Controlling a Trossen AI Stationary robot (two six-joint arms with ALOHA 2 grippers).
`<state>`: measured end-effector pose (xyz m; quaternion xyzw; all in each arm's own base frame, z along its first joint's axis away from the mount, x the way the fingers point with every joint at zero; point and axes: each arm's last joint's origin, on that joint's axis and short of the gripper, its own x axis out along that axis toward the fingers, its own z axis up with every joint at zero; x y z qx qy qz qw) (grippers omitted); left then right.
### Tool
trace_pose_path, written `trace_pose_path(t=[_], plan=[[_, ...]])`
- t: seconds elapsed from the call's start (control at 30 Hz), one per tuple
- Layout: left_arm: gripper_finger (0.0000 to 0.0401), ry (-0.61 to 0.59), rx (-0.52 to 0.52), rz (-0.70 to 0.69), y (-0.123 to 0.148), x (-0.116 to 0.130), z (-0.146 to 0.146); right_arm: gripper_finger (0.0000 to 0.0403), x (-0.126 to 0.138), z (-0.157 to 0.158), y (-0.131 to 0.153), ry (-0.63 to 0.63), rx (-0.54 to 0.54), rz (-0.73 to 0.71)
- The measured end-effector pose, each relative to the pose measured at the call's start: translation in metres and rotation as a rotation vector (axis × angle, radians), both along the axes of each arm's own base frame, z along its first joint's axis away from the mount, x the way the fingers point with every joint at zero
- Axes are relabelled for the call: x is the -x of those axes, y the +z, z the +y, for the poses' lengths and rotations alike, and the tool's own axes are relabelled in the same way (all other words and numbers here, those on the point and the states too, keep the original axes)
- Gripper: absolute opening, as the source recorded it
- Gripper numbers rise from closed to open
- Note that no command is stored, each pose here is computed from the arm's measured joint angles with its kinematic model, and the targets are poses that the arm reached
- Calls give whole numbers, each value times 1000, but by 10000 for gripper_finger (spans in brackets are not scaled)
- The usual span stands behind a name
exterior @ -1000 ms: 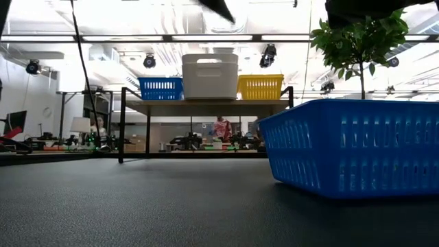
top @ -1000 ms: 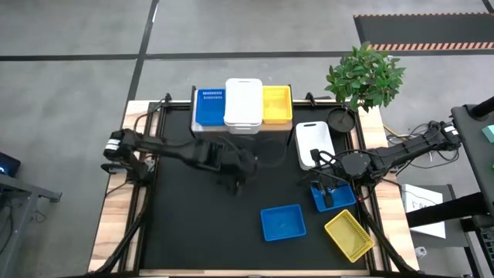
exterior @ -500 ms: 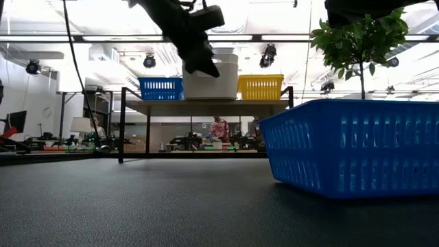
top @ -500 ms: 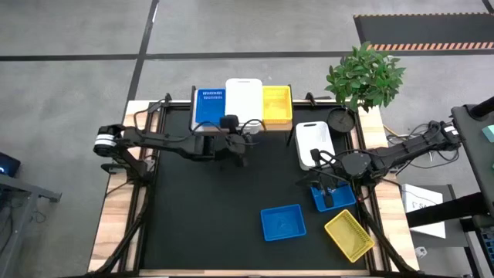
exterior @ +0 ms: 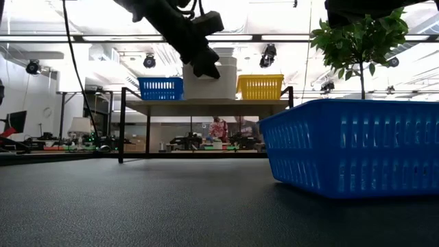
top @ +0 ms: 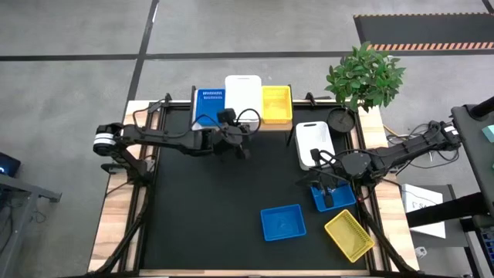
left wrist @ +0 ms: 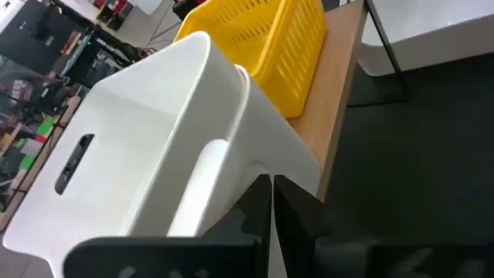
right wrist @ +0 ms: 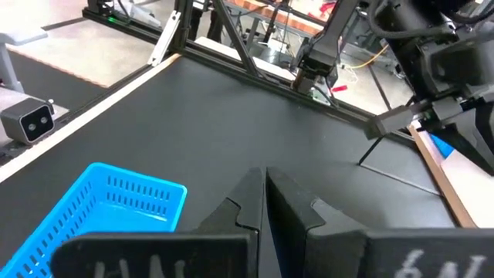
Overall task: Stack baskets on shelf by color
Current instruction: Stack the bottom white bin on the white bin on the shelf, then stack the white bin on the white bins on the shelf
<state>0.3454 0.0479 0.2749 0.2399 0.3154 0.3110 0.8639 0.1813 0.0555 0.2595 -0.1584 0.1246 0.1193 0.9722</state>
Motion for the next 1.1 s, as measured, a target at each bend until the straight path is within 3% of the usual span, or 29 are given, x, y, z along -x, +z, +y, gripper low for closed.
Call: trace_pose_path(t=[0.13, 0.23, 0.47, 0.53, 0.77, 0.93, 1.1], plan=[[1, -56, 12, -27, 4, 0, -22, 11, 0, 0, 0, -5, -18, 7], [1, -182, 30, -38, 9, 1, -55, 11, 0, 0, -1, -14, -44, 18], [1, -746, 50, 67, 2, 21, -142, 14, 0, 0, 0, -28, -93, 17], [1, -844, 52, 75, -3, 31, -157, 22, -1, 0, 1, -39, -109, 11], [1, -876, 91, -101, -3, 60, -164, 74, -4, 0, 4, -97, -148, -36], [1, -893, 7, -129, 5, 85, -150, 108, -17, 4, 4, -101, -199, -81], [1, -834, -26, -233, 23, 111, -131, 130, -28, 7, -6, -119, -206, -26]])
